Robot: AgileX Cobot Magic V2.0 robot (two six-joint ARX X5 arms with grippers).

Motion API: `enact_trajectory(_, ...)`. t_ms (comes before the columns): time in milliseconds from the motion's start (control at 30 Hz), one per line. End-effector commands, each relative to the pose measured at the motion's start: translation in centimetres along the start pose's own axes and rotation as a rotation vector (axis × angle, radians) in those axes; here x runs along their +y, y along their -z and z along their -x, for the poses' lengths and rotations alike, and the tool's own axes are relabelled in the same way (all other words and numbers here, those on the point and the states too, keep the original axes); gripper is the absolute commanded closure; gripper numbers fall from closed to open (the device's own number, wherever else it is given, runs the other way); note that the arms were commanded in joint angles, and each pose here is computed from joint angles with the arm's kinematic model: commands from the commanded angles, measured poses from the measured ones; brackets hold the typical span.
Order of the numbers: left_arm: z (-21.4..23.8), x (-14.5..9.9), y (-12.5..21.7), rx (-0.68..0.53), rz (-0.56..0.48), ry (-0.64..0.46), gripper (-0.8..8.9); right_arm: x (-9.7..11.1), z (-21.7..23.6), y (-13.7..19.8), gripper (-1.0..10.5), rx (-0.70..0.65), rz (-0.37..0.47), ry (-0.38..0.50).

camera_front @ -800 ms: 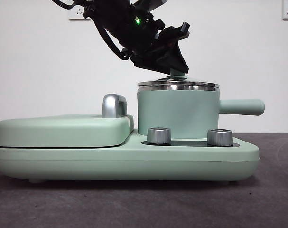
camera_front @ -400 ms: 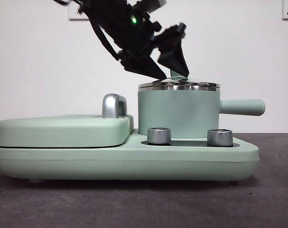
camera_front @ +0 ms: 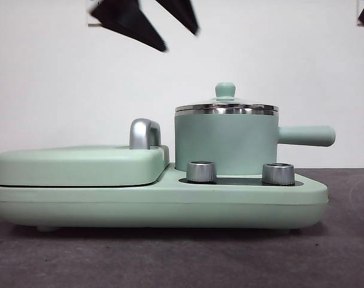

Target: Put the buns in a small steamer

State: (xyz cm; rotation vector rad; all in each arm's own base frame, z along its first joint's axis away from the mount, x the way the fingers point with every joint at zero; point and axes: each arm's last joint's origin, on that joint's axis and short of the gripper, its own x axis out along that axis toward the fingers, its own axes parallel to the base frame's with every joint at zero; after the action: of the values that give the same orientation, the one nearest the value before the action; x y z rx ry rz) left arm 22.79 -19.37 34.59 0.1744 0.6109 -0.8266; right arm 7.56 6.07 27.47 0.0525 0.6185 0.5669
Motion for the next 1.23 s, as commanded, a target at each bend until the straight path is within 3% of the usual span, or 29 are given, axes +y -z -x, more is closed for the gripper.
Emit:
enact_trajectory(33,1.5,0.1,0.2,0.028,0.079,-0.008,4.71,0.4,-0.2,-1.1,5.3,-0.007,-0.010,-0.024)
enact_trajectory(300,4.6,0.7,5.0,-0.004,0.211,-0.090,4.71,1.1,-2.6,-2.8,5.3,-0.031,0.002,-0.069)
enact_trajectory(533,6.1,0.7,11.1,-0.140,0.371,-0.214,4.74,1.5,-4.7,-4.2,5.3,-0.096,0.055,-0.075)
enact_trajectory(667,6.9,0.4,12.5,-0.094,0.367,-0.223,4.74,1.6,-5.1,-4.4,5.5,-0.103,0.076,-0.072)
enact_trajectory(700,7.0,0.4,12.6,-0.083,0.365,-0.223,4.88,1.6,-5.1,-4.4,6.3,-0.103,0.075,-0.071)
enact_trajectory(733,7.1,0.3,12.8,-0.076,0.367,-0.225,5.90,1.6,-5.1,-4.4,7.8,-0.103,0.076,-0.072)
enact_trajectory(767,7.3,0.3,12.8,-0.077,0.365,-0.224,7.92,1.6,-5.1,-4.4,9.1,-0.104,0.075,-0.072)
enact_trajectory(1233,7.4,0.2,13.0,-0.057,0.360,-0.212,8.07,1.7,-4.9,-4.7,9.3,-0.137,0.074,-0.114)
